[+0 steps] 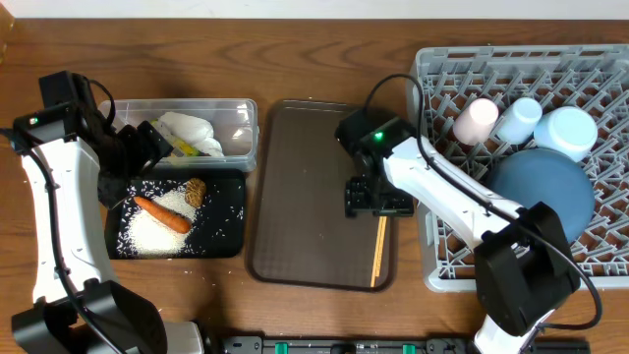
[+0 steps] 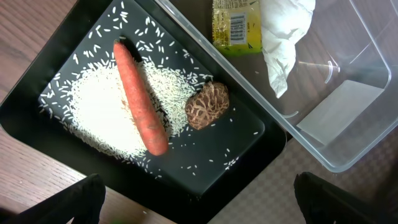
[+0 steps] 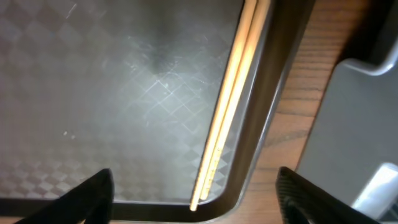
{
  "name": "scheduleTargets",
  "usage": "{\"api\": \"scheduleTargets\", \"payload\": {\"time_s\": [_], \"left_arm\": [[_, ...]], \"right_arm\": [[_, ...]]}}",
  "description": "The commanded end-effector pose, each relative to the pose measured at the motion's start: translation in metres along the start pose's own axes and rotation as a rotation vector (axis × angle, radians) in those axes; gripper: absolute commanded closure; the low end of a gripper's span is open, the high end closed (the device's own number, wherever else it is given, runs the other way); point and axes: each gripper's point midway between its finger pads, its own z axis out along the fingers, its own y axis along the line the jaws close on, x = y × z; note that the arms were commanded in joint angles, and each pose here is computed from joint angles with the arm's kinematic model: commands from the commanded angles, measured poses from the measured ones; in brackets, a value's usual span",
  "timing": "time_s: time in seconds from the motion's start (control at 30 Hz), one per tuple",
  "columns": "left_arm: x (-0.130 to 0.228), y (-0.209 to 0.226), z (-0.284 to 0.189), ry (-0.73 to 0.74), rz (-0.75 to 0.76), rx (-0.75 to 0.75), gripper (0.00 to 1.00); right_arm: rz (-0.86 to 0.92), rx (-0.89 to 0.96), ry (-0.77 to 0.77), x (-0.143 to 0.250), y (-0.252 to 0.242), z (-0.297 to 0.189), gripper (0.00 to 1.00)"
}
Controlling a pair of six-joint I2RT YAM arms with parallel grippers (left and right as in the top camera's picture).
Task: Sort waste into correct bins and load items into the dishwasher rack
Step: 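Lower the right gripper over the chopsticks on the brown tray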
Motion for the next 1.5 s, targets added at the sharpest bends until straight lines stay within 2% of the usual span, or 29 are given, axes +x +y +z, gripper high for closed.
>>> {"api": "scheduleTargets", "payload": {"time_s": [0.0, 0.1, 0.13, 0.23, 0.3, 0.33, 0.57, 0.73, 1.23, 1.33, 1.47], "left_arm": [[0.0, 0.002, -0.005, -0.014, -0.001, -0.001, 0.02], [0.0, 0.002, -0.005, -0.015, -0.001, 0.0, 0.02], [0.0, 0.002, -0.005, -0.015, -0.001, 0.0, 0.02], [0.0, 0.002, -0.005, -0.015, -0.001, 0.0, 0.02], [0.0, 0.002, -0.005, -0.014, -0.001, -0.001, 0.02], [0.0, 0.002, -0.005, -0.014, -0.001, -0.001, 0.02], [0.0, 0.002, -0.005, -0.015, -0.001, 0.0, 0.02], [0.0, 0.002, -0.005, -0.015, -0.001, 0.0, 0.02], [0.0, 0.002, -0.005, -0.015, -0.001, 0.0, 0.02], [0.0, 0.002, -0.005, -0.014, -0.001, -0.001, 0.02], [0.0, 0.002, -0.005, -0.015, -0.001, 0.0, 0.02]], "right_arm": [[-0.007, 0.0, 0.065, 0.018, 0.0, 0.02, 0.01], [-0.02, -0.053, 0.098, 0.027, 0.006, 0.037, 0.01], [-0.032, -0.072, 0.107, 0.029, 0.008, 0.039, 0.05], [-0.053, -0.081, 0.106, 0.03, 0.01, 0.042, 0.38], [-0.055, -0.067, 0.095, 0.028, 0.009, 0.042, 0.54], [-0.056, -0.056, 0.088, 0.027, 0.007, 0.042, 0.59], [-0.024, 0.112, -0.022, 0.016, -0.015, 0.047, 0.64], [-0.029, 0.111, -0.04, 0.014, -0.014, 0.053, 0.69], [-0.063, 0.142, -0.07, 0.008, -0.022, 0.068, 0.71], [-0.122, 0.131, -0.092, 0.004, -0.019, 0.072, 0.75], [-0.192, 0.115, -0.143, -0.01, -0.012, 0.068, 0.76]]}}
